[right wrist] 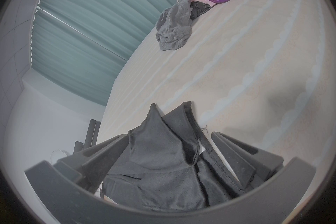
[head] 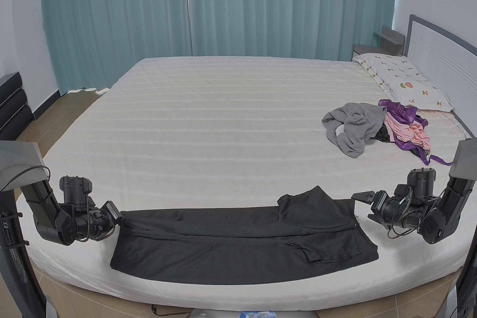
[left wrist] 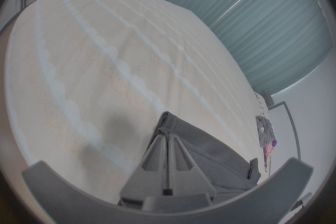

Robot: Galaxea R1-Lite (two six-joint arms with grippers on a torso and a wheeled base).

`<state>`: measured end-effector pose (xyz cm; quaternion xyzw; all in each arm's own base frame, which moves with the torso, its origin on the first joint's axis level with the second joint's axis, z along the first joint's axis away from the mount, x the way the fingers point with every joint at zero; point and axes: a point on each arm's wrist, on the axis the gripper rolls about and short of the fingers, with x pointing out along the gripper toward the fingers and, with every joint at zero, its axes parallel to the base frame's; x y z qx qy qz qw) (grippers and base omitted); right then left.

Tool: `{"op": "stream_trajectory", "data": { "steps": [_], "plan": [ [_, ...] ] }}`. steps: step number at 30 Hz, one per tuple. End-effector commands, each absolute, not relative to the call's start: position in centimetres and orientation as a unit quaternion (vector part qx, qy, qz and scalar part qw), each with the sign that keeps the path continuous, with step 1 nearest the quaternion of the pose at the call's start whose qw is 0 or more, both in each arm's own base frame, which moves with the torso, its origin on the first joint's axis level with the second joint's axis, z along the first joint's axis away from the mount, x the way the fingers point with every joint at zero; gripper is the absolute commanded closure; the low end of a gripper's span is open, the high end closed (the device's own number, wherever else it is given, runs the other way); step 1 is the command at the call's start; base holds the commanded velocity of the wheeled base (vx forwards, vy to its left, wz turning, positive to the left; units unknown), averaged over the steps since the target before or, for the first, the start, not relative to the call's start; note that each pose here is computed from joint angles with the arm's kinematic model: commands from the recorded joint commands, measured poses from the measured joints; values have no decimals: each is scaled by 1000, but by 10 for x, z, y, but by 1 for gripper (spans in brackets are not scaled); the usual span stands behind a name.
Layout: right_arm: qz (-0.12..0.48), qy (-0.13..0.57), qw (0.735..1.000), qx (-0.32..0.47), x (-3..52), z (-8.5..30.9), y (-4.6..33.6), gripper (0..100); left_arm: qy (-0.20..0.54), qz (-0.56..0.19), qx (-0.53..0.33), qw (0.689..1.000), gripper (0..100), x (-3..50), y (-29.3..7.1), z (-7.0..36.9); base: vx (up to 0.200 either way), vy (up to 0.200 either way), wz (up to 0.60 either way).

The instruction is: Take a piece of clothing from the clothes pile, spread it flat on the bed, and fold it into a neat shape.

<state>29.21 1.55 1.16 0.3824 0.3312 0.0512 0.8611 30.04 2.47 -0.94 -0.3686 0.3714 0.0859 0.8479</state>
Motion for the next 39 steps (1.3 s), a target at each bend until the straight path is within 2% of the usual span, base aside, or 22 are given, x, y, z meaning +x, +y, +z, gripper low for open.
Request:
{"op": "stream_trajectory", "data": {
  "steps": [1,13,19,39],
  "plan": [
    [65,333,861,378,285,20,23,0,348,78,-367,859,100,296,23,11,0,0,0],
    [77,366,850,371,281,12,41,0,342,67,-363,864,100,293,17,18,0,0,0],
    [56,371,853,362,284,8,45,0,342,70,-363,864,100,294,18,18,0,0,0],
    [36,408,842,352,289,-1,51,0,344,70,-363,863,100,295,18,16,0,0,0]
  ]
}}
